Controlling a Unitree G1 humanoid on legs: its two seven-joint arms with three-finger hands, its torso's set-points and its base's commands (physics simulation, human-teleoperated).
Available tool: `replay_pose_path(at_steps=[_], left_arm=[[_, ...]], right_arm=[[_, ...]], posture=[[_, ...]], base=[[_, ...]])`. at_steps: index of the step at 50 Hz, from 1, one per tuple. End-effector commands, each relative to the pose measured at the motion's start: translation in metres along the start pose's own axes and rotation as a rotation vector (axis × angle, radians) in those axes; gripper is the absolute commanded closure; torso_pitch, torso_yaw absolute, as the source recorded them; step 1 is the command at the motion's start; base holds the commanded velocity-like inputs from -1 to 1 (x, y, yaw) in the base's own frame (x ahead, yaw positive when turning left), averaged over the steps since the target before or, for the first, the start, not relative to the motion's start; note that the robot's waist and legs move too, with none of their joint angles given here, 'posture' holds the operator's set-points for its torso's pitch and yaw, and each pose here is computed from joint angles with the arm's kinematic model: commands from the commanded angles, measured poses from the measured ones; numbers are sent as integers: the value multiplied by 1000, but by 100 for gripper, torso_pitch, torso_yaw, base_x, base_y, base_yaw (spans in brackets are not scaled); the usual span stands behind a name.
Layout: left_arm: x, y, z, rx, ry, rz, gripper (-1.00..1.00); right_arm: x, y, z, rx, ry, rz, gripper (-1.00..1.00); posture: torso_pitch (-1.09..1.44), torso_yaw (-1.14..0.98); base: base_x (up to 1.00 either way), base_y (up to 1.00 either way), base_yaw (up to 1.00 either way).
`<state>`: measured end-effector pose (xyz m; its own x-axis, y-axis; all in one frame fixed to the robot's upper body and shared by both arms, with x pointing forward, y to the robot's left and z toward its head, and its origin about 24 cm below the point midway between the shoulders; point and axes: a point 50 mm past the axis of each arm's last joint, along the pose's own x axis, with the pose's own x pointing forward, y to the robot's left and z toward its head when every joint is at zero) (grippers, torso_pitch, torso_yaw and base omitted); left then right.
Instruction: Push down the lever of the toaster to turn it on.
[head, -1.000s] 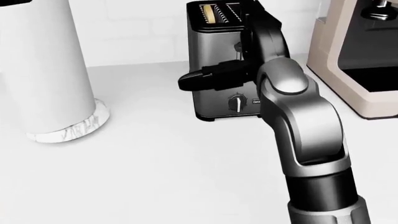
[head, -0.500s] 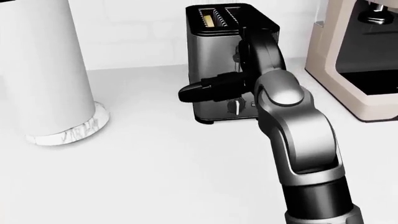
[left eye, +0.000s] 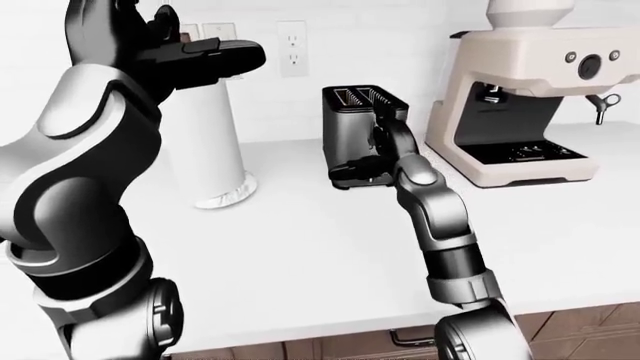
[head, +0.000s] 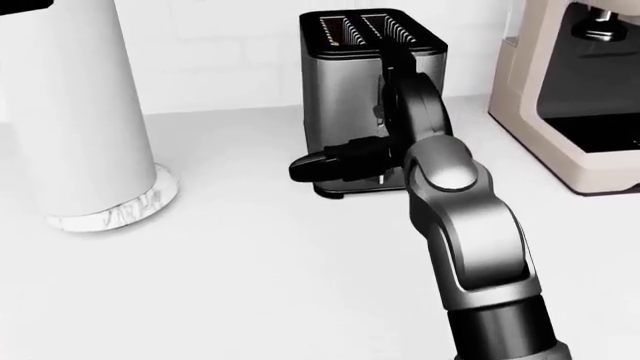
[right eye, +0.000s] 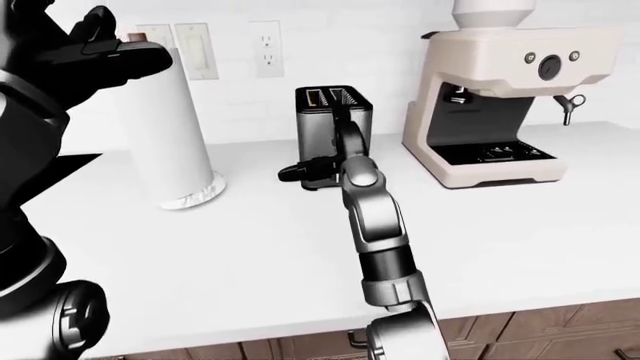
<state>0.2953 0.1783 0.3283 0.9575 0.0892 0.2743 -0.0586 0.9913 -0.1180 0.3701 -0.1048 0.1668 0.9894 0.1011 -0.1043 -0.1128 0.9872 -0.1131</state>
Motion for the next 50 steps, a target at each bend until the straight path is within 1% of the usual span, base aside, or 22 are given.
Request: replay_pose_path(at_steps=[1, 26, 36, 43, 50], left_arm=[[-2, -1, 12, -12, -63, -4, -100], [-1, -1, 13, -16, -65, -2, -100], [-1, -1, 14, -18, -68, 0, -100], [-1, -1, 12, -18, -66, -1, -100], [-1, -2, 12, -19, -66, -1, -100]], right_arm=[[1, 0, 3, 1, 10, 3, -100], [9, -2, -25, 13, 66, -10, -100], [12, -5, -32, 19, 86, -17, -100], [13, -5, -31, 21, 89, -18, -100], [16, -7, -38, 23, 104, -24, -100]], posture=[[-38, 0], [-38, 0], [-38, 0], [-38, 0], [-38, 0]], base=[[0, 0, 0], [0, 0, 0], [0, 0, 0], [0, 0, 0], [0, 0, 0]])
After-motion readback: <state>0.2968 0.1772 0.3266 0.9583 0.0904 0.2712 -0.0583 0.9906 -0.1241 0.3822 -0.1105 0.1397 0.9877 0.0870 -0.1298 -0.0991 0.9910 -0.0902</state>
